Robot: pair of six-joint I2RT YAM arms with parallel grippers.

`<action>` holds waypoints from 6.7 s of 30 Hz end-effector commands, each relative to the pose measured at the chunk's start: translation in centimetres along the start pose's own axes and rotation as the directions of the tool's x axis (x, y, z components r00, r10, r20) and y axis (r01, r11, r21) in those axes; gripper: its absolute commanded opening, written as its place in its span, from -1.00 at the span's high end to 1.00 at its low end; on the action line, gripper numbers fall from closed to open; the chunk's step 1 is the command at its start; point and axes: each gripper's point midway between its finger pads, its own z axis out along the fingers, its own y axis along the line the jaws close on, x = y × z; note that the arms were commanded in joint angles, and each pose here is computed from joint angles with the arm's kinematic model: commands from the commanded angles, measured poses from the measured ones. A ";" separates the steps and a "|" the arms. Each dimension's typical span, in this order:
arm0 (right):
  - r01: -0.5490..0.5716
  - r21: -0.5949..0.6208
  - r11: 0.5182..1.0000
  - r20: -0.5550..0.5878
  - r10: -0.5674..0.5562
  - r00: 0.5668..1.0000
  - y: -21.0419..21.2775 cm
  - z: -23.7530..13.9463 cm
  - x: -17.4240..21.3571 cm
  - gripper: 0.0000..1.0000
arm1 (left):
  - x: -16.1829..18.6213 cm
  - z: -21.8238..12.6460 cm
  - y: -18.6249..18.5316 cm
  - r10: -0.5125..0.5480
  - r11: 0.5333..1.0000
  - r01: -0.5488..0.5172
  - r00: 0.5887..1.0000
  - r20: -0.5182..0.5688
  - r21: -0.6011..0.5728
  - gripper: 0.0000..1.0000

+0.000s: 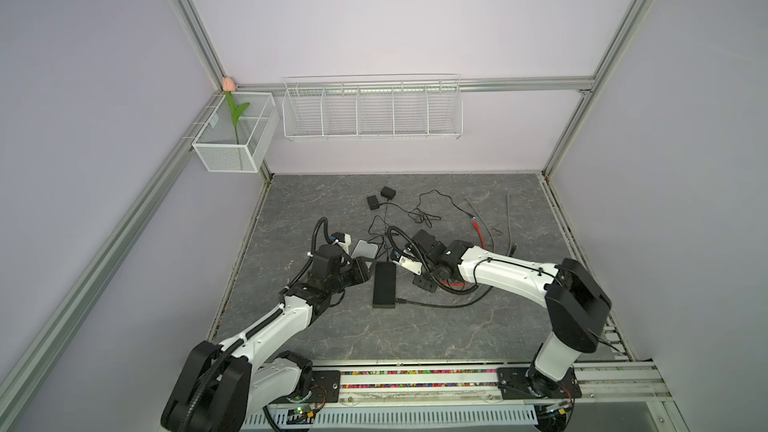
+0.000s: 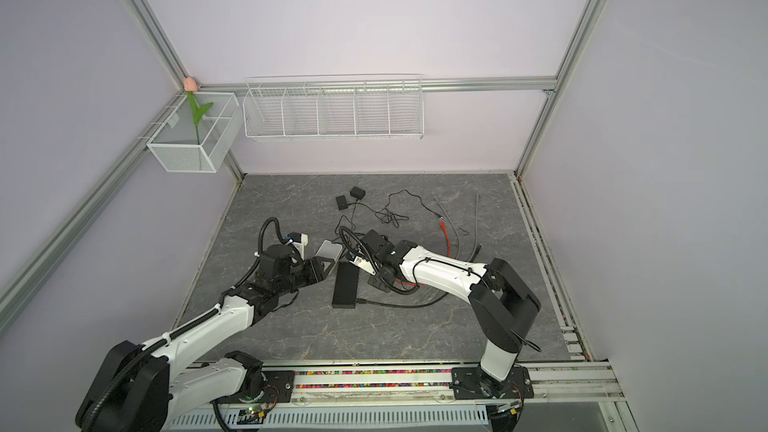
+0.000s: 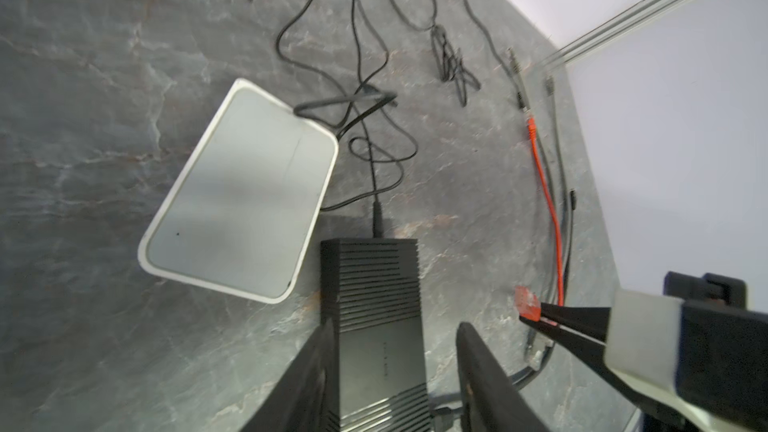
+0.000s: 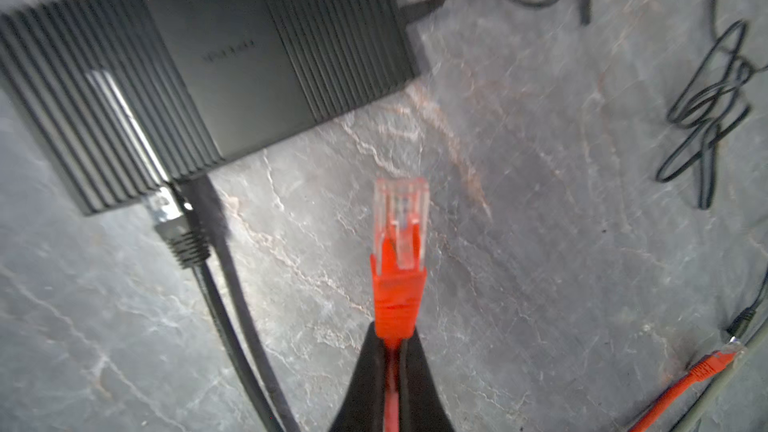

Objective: Insert the plug into the switch port

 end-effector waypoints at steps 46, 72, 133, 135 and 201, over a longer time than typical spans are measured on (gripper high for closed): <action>0.070 -0.103 0.992 -0.154 -0.086 0.984 4.5 3.4 0.6 0.87 | 3.3 7.0 -0.4 0.074 0.996 -0.062 0.973 -0.217 0.062 0.48; 0.056 -0.151 0.987 -0.163 -0.081 0.983 4.4 3.9 -0.7 0.87 | 5.8 6.2 0.7 0.011 0.988 0.038 0.951 -0.308 0.153 0.49; -0.094 -0.212 0.973 -0.094 0.076 0.993 8.3 3.8 -4.6 0.87 | 5.8 5.1 1.0 0.033 0.991 0.005 0.961 -0.275 0.135 0.50; -0.092 -0.199 0.976 -0.106 0.072 0.992 8.1 4.0 -4.5 0.87 | 5.9 5.0 1.1 0.033 0.992 0.003 0.961 -0.276 0.130 0.50; -0.184 -0.071 0.980 -0.234 0.163 0.958 5.3 1.5 0.3 0.87 | 3.2 3.5 0.1 0.051 0.991 -0.026 0.979 -0.196 0.127 0.47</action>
